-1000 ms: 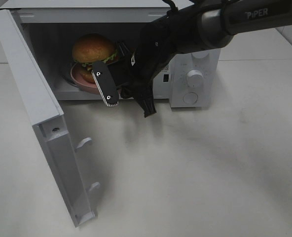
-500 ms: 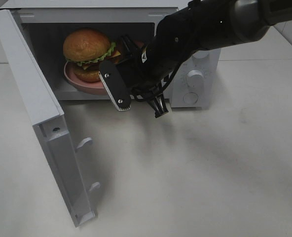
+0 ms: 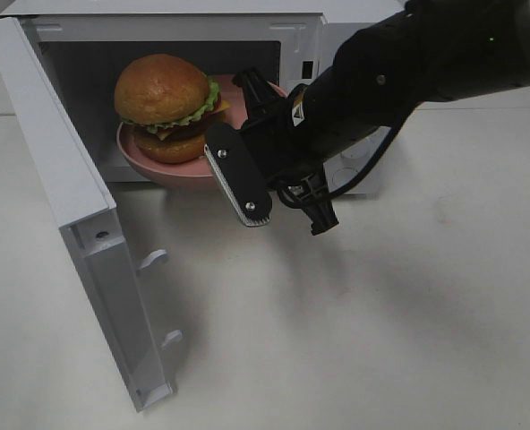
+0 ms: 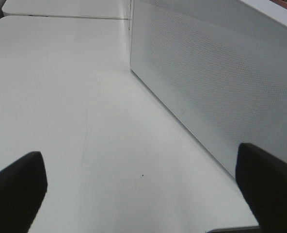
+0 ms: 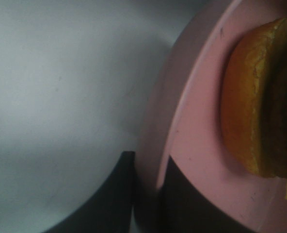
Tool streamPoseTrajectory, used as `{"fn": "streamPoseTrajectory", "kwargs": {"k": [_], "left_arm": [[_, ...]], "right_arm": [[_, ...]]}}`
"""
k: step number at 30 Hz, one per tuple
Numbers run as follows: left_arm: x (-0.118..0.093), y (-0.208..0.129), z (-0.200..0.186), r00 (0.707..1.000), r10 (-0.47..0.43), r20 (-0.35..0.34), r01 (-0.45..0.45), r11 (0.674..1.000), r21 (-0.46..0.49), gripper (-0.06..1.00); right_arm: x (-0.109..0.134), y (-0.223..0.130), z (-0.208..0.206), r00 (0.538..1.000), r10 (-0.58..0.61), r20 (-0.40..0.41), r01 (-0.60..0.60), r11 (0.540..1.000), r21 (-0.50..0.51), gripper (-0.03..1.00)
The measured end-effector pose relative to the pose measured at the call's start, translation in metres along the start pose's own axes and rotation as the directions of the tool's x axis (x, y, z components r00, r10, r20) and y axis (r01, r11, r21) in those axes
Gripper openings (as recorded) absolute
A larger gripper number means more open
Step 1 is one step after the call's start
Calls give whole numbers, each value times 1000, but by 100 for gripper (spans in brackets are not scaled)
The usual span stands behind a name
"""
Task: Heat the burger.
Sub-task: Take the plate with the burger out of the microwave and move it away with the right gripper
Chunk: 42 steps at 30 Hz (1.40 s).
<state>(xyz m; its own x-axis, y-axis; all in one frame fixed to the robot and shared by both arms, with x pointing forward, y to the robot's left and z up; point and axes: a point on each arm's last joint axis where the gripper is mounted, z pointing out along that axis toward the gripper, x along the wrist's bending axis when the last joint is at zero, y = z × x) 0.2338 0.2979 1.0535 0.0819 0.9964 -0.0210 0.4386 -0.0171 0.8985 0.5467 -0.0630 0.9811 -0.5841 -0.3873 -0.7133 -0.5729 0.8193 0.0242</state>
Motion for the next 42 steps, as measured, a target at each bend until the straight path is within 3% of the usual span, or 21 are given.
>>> {"fn": "streamPoseTrajectory", "kwargs": {"k": [28, 42], "left_arm": [[0, 0, 0, 1000, 0, 0, 0, 1000, 0, 98], [0, 0, 0, 1000, 0, 0, 0, 1000, 0, 98]], "right_arm": [[60, -5, -101, 995, 95, 36, -95, 995, -10, 13], [92, -8, -153, 995, 101, 10, -101, 995, 2, 13]]}}
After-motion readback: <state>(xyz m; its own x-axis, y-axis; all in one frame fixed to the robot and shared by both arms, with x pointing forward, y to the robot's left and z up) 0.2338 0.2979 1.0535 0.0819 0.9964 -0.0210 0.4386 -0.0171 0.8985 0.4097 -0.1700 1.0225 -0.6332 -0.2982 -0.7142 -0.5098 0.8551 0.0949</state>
